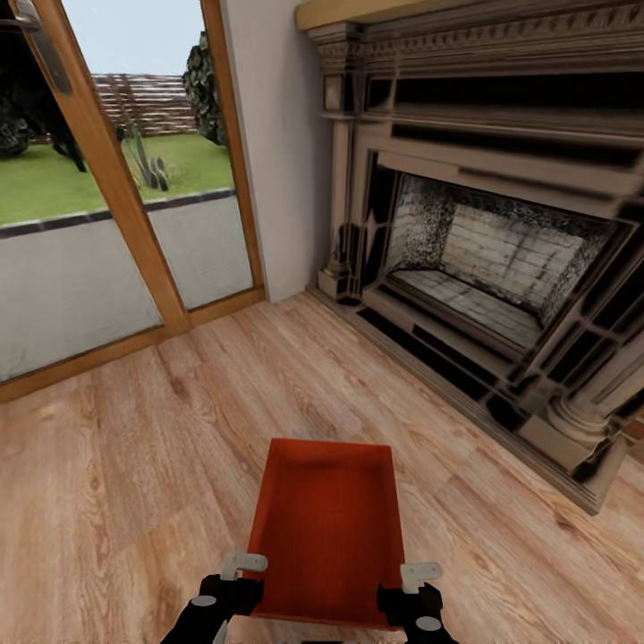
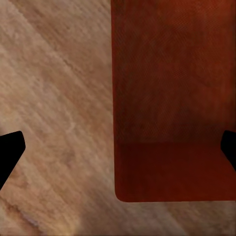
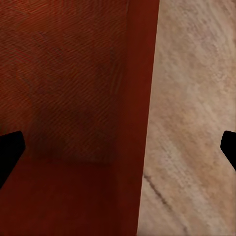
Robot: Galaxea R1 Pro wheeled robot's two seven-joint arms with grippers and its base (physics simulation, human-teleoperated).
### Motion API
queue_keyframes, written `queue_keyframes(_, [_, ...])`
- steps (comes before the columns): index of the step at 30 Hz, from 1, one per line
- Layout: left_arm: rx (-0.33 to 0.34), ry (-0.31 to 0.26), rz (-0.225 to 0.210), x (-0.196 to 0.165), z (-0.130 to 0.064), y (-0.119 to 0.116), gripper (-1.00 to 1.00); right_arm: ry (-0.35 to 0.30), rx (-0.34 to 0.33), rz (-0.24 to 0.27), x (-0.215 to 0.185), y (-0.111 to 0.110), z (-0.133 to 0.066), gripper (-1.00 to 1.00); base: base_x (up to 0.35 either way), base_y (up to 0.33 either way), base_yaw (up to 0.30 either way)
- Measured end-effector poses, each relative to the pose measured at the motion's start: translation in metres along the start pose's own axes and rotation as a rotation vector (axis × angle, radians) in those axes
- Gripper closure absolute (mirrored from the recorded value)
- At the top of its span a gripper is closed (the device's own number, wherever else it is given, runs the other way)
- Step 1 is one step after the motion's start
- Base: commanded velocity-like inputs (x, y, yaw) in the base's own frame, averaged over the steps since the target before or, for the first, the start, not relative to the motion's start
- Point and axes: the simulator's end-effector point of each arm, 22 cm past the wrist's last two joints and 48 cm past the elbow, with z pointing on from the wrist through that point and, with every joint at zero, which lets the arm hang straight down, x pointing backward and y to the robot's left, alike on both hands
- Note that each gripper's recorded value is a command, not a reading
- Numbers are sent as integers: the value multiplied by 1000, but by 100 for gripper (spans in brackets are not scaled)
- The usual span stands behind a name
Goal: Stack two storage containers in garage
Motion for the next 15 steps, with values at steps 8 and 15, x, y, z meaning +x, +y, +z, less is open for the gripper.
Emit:
queue_keyframes(8, [1,15,0,6,3,0,-100,13,-1,-1,6,1,2,-100,0,0,0])
queue_keyframes(15, [2,27,0,11,4,-1,-100,23,0,-2,11,0,4,-100,0,0,0])
